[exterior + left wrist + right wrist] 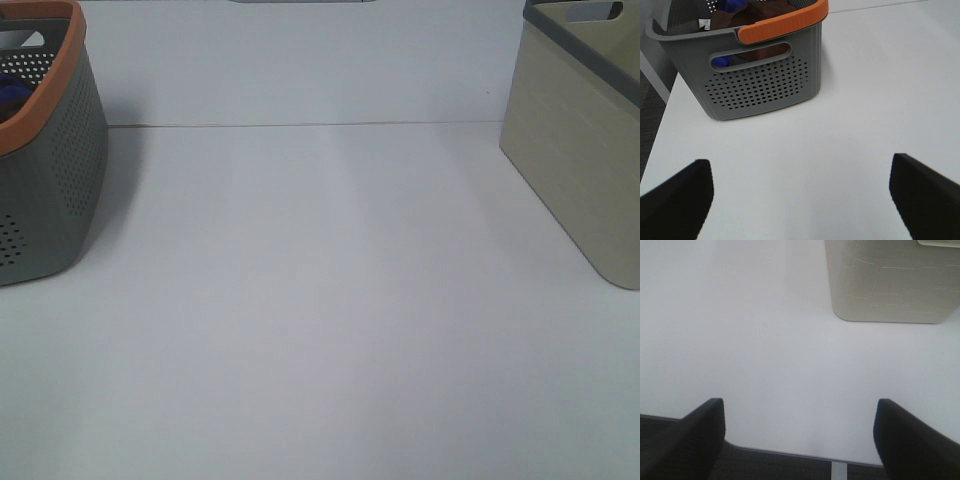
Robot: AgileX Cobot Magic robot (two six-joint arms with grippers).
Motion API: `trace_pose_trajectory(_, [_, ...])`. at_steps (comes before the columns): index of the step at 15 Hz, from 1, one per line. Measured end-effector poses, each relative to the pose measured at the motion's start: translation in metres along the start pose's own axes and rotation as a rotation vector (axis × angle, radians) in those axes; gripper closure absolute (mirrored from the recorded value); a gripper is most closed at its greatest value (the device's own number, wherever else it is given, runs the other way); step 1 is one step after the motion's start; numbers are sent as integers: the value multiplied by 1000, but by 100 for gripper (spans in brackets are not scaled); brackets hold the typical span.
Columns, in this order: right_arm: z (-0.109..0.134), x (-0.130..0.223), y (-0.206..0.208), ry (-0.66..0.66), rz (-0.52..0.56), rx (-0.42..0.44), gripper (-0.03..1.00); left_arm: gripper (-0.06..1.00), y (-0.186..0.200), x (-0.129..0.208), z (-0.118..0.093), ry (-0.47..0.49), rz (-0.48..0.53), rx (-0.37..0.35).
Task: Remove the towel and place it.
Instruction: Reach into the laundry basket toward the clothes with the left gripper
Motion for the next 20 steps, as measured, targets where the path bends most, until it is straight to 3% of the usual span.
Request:
trace_pose_trajectory(7, [0, 0, 0, 0, 0, 0, 25, 4, 3, -2, 1, -5, 20, -2])
trace_pose_trajectory(10, [0, 0, 0, 0, 0, 0, 25, 4, 7, -48, 13, -75, 125, 2])
trace_pose_trajectory(13, [0, 0, 0, 0, 0, 0, 25, 4, -7, -114, 26, -145, 226, 35])
trace_pose_trajectory(15, [0, 0, 0, 0, 0, 0, 25, 4, -25, -144, 30, -175, 262, 59])
trace_pose_trajectory(16, [0, 0, 0, 0, 0, 0, 25, 4, -50, -183, 36, -227, 275, 78])
trace_pose_trajectory(20, [0, 0, 0, 0, 0, 0, 25, 4, -115, -242, 44, -303, 292, 120])
Point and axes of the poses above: a point on each arm's last joint axis where the gripper is mounted, y pointing back along that axis away from the gripper, z along the wrist's bending axis when the last joint is at zero, x = y × z, the point moved 6 cm from there along -y, pointing out along that axis toward the gripper, and after that the axes turned 7 degrees about -y, right-handed, at the moved point
